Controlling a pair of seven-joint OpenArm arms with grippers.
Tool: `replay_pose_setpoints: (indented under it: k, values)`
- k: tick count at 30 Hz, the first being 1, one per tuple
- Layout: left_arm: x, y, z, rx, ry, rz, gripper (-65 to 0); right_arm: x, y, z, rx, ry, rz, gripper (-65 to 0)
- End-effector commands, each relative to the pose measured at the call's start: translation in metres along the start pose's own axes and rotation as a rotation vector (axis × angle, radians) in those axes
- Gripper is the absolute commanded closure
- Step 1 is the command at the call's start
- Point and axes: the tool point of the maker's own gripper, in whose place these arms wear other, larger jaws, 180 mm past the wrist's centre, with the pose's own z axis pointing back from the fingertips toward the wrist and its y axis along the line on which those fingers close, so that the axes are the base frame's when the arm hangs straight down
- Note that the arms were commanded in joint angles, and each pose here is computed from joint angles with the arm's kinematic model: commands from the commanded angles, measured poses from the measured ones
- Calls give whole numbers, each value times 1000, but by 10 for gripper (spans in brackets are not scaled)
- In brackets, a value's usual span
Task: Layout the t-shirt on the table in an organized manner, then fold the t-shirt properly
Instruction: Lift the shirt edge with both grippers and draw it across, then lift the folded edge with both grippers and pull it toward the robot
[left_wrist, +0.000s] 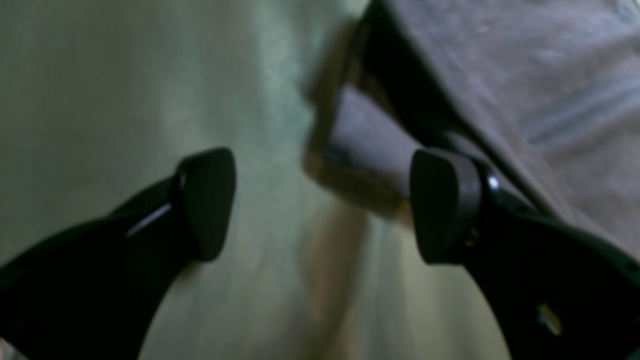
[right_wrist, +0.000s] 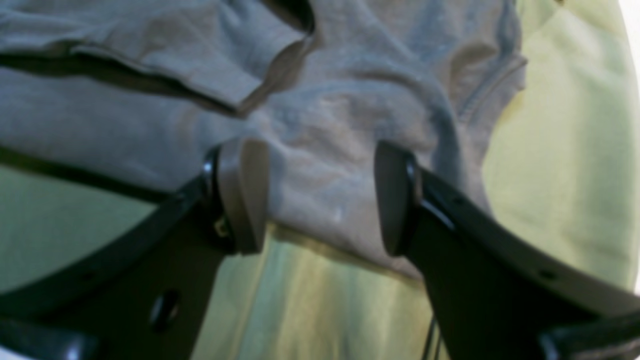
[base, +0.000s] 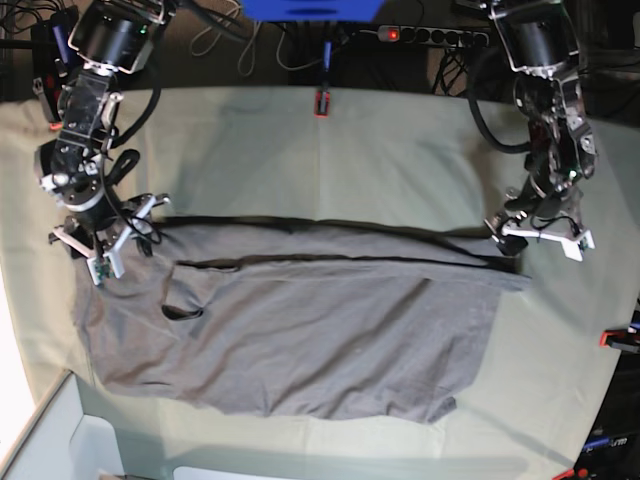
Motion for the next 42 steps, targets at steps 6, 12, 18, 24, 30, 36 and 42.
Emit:
replay_pose_setpoints:
  k: [6, 12, 18, 24, 30, 36, 42]
  values:
    - [22, -12, -14, -23, -38, 21, -525, 1, -14, 7, -24, -17, 21, -340]
    - [7, -21, -25, -33, 17, -8, -469, -13, -32, 16, -74, 3, -14, -340]
    - [9, -20, -25, -33, 12, -5, -178, -22, -69, 28, -153, 19, -22, -340]
    - [18, -14, -24, -24, -2, -13, -15, -23, -88, 22, -160, 35, -17, -344]
    - [23, -11, -23, -21, -11, -18, -2, -41, -110, -8, -122, 100, -99, -344]
    - [23, -10, -23, -17, -10, -23, -2, -52, -114, -19, -94, 141, -130, -342]
    - [21, -9, -23, -14, -4, -24, -2, -83, -92, -21, -47, 205, -168, -321]
